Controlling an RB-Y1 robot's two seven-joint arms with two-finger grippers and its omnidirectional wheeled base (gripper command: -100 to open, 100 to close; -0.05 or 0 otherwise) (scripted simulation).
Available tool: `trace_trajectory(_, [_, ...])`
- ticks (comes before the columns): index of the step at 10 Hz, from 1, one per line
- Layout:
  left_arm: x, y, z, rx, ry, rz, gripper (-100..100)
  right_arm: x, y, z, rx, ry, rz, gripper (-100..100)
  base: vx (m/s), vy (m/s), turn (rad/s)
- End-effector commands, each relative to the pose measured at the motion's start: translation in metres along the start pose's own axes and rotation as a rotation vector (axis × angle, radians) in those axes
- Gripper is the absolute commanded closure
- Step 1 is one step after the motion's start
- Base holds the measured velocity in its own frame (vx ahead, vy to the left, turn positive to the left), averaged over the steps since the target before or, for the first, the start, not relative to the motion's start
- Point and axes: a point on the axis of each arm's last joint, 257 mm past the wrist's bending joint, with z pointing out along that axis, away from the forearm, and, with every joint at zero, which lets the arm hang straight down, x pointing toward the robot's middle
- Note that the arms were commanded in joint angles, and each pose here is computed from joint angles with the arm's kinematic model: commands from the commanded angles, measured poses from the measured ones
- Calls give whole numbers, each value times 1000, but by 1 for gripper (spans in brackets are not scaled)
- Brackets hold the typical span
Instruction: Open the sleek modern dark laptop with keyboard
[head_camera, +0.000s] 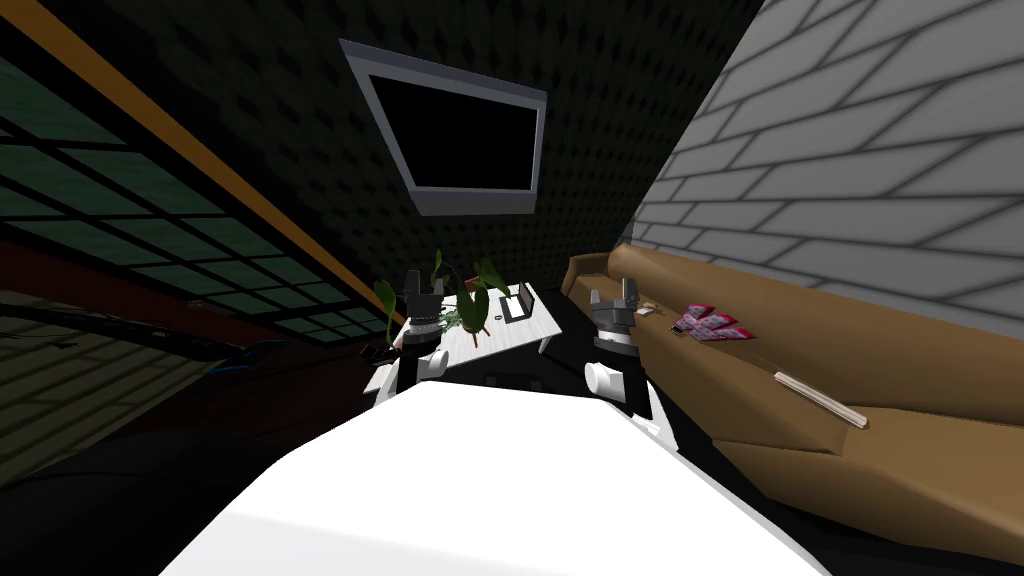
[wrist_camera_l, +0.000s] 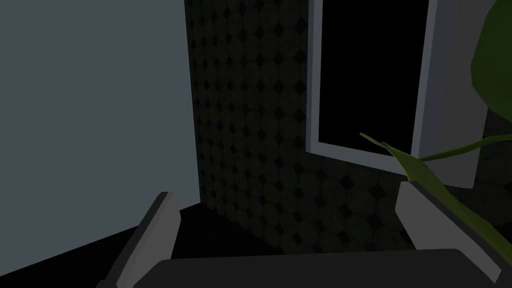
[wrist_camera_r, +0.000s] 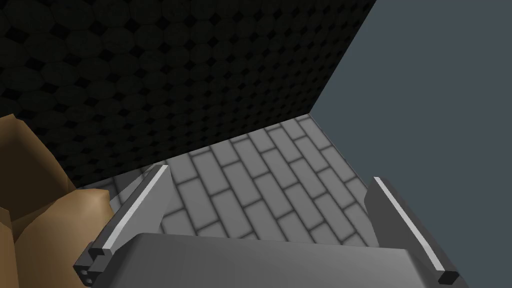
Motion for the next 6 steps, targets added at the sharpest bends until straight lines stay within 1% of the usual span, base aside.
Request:
trace_trajectory(1, [0,0,0,0,0,0,0,0,0,0,0,0,0,0,0,0,0])
trace_trajectory(6, [0,0,0,0,0,0,0,0,0,0,0,0,0,0,0,0,0])
